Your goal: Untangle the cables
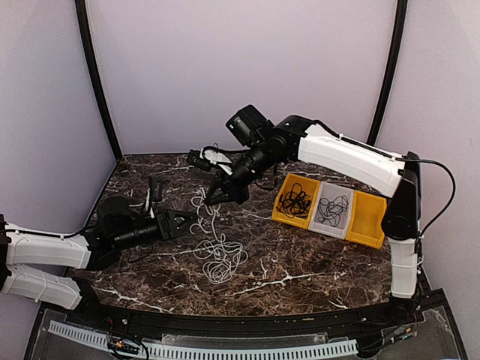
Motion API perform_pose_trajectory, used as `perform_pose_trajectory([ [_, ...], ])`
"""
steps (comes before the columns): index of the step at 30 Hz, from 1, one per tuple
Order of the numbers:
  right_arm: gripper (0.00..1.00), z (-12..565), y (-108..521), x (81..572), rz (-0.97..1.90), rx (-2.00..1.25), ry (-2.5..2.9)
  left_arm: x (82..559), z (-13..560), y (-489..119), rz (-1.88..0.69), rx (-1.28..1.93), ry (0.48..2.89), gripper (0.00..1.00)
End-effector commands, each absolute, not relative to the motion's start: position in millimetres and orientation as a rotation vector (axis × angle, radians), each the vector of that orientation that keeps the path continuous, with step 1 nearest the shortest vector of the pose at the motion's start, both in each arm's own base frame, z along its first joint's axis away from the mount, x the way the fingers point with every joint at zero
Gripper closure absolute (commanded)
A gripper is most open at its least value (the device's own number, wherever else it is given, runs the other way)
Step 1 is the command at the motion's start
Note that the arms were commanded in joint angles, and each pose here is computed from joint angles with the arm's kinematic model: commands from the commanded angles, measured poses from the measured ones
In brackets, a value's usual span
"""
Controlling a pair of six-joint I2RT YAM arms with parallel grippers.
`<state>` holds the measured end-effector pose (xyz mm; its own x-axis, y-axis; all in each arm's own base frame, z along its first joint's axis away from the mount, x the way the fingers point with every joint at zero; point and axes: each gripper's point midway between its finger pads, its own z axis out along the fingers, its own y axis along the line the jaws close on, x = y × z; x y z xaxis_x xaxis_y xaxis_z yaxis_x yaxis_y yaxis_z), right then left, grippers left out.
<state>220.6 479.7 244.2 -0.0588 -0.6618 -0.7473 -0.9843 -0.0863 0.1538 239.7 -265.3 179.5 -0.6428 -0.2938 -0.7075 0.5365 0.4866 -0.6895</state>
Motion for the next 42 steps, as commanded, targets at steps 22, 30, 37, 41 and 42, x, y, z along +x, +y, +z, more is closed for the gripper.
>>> perform_pose_trajectory([
  [22,1.00,401,364,317,0.758,-1.359,1.580,259,99,-250,-1.024,0.092,2.115,1.00],
  [30,1.00,417,315,323,0.696,-1.255,1.587,275,168,-294,-1.154,0.294,1.951,0.80],
  [37,1.00,451,260,338,0.595,-1.104,1.549,277,219,-315,-1.232,0.413,1.795,0.44],
  [41,1.00,473,232,342,0.507,-1.018,1.495,279,218,-313,-1.211,0.402,1.798,0.43],
  [42,1.00,479,225,343,0.484,-0.994,1.484,279,215,-313,-1.206,0.399,1.806,0.43],
])
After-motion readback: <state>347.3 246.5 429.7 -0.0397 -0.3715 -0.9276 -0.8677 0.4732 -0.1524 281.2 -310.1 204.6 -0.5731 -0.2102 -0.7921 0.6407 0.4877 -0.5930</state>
